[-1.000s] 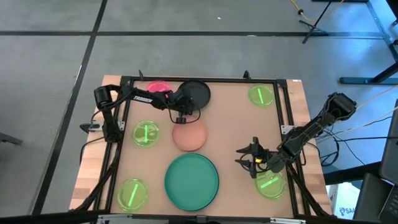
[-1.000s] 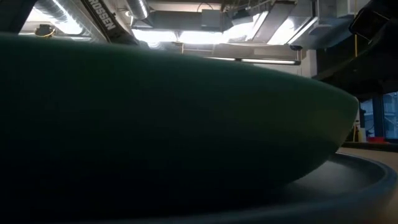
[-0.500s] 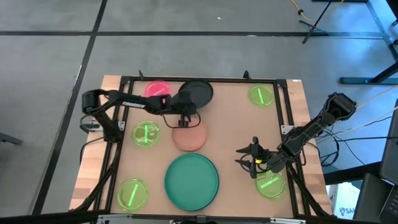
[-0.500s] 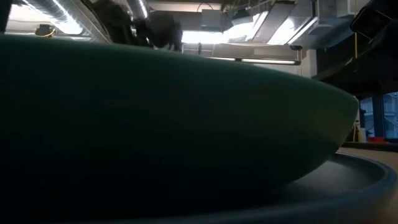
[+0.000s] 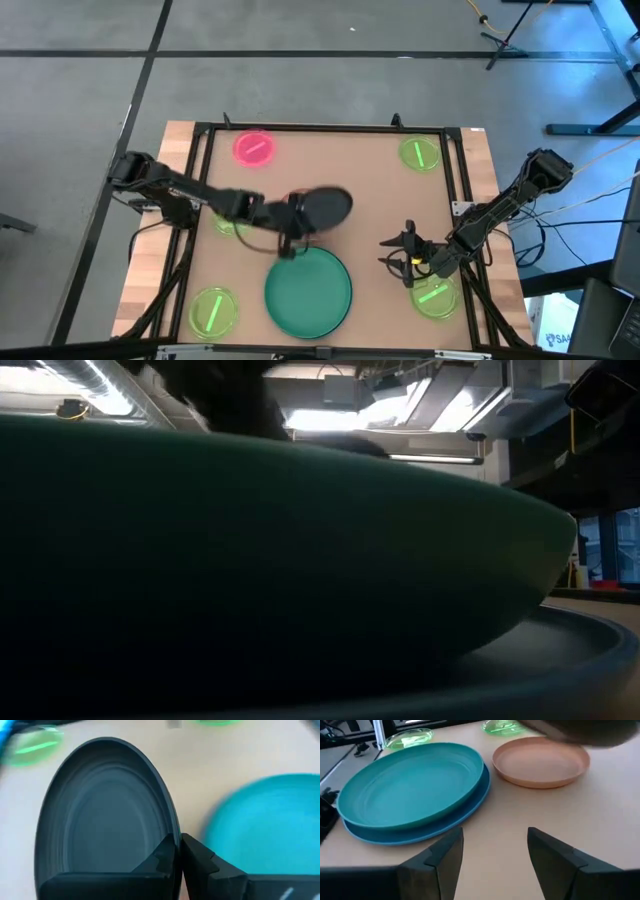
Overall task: Stack plastic plates
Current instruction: Stack the black plate on top of the dark green plate, then stack the orange plate on top of the black plate
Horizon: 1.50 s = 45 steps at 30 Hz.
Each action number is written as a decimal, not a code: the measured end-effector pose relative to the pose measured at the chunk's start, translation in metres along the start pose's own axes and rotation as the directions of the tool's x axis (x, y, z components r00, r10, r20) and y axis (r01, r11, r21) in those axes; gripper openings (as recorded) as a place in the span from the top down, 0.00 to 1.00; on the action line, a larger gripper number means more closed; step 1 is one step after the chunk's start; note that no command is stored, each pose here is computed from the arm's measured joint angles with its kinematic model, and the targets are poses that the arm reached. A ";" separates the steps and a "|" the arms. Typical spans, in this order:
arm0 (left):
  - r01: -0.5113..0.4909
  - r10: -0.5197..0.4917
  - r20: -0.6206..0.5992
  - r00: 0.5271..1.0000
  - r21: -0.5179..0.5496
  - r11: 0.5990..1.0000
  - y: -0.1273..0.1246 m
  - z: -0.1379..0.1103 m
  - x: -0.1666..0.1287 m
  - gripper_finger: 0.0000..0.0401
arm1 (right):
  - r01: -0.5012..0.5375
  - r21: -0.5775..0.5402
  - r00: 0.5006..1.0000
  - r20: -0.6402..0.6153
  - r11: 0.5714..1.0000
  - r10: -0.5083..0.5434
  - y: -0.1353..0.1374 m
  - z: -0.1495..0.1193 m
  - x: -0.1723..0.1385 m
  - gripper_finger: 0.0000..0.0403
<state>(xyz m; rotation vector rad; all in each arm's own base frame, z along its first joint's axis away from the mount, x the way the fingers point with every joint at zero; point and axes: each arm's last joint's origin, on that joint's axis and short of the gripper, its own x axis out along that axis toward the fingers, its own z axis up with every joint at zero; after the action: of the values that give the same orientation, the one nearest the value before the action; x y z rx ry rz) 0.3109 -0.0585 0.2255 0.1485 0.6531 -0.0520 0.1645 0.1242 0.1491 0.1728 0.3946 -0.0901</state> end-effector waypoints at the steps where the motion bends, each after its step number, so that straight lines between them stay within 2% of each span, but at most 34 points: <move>1: 0.027 -0.027 0.007 1.000 -0.006 1.000 -0.011 0.001 -0.002 0.95 | 0.002 -0.014 1.000 0.001 1.000 -0.002 0.000 0.000 0.000 0.47; 7: 0.139 -0.134 0.073 0.988 -0.060 0.989 -0.069 0.003 -0.017 0.95 | 0.010 -0.214 1.000 0.007 0.977 -0.009 0.000 0.000 0.000 0.47; 11: 0.199 -0.192 0.090 0.977 -0.076 0.977 -0.097 0.000 -0.028 0.95 | 0.029 -0.248 0.999 0.020 0.968 -0.025 -0.001 0.001 0.000 0.47; 17: 0.251 -0.240 0.115 0.964 -0.098 0.963 -0.123 -0.003 -0.040 0.95 | 0.029 -0.290 0.999 0.025 0.957 -0.023 0.000 0.001 0.000 0.47; 23: 0.271 -0.261 0.084 0.962 -0.163 0.949 -0.135 -0.010 -0.036 0.95 | 0.025 -0.307 0.999 0.044 0.951 -0.012 0.001 0.004 0.000 0.47; 28: 0.284 -0.277 0.065 0.959 -0.173 0.943 -0.140 -0.015 -0.028 0.95 | 0.034 -0.337 0.999 0.045 0.941 -0.020 0.000 0.005 0.001 0.47; 36: 0.286 -0.271 0.094 0.958 -0.218 0.933 -0.139 -0.012 -0.023 0.94 | 0.054 -0.284 0.998 0.040 0.957 -0.045 -0.008 0.008 0.007 0.47; 40: 0.299 -0.285 0.089 0.954 -0.266 0.917 -0.139 -0.013 -0.023 0.88 | 0.038 -0.277 0.999 0.031 0.960 -0.031 -0.009 0.009 0.009 0.47; 45: 0.351 -0.348 0.072 0.935 -0.331 0.876 -0.139 -0.013 -0.022 0.75 | 0.036 -0.273 0.999 0.035 0.961 -0.028 -0.008 0.010 0.009 0.47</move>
<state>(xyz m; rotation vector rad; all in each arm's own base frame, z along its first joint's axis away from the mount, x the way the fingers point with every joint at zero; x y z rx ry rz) 0.2723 -0.1935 0.2124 -0.3075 0.6634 -0.2883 0.1752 0.1137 0.1531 -0.1086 0.3747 -0.0690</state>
